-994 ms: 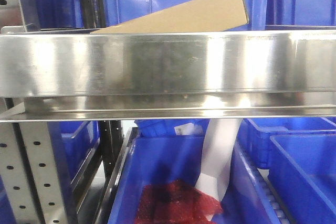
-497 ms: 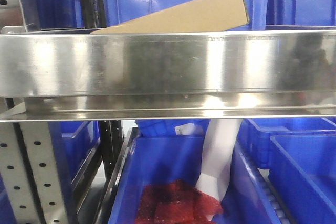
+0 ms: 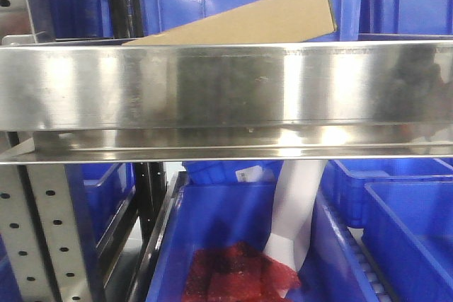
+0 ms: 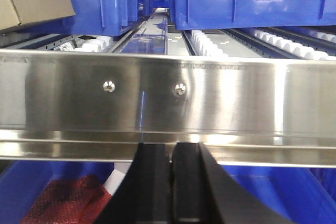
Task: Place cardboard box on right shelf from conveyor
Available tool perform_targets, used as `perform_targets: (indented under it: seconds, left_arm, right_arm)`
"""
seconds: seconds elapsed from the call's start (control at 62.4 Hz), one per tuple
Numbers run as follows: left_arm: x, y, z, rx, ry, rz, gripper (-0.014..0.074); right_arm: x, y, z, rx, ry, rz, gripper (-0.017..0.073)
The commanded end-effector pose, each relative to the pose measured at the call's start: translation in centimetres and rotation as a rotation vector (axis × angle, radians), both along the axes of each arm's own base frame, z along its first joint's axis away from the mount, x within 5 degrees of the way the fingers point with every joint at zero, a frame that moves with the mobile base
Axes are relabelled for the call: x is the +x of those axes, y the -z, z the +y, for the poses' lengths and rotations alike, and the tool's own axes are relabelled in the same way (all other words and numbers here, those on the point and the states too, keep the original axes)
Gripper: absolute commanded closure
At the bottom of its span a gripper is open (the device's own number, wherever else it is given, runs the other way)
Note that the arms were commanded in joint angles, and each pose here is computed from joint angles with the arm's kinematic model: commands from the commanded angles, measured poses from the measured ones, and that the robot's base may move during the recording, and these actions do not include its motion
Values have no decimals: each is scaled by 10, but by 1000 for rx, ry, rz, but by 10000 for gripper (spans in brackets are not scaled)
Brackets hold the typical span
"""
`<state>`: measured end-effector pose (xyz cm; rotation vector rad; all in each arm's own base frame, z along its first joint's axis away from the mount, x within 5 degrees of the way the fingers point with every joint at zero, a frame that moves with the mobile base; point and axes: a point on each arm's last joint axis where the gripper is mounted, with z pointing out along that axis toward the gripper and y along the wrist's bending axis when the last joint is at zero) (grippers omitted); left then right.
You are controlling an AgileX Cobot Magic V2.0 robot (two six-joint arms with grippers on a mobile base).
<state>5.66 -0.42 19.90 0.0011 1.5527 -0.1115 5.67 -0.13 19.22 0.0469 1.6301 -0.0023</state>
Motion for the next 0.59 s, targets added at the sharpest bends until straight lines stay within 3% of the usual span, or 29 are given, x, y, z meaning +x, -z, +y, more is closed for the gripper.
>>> perform_targets:
  seconds: [0.0, 0.577]
  left_arm:
    - [-2, -10, 1, -17, -5, -104, 713]
    - [-2, -10, 1, -17, -5, -104, 713]
  right_arm:
    - [-1, -11, -1, -7, 13, -115, 524]
    - [-1, -11, -1, -7, 13, -115, 524]
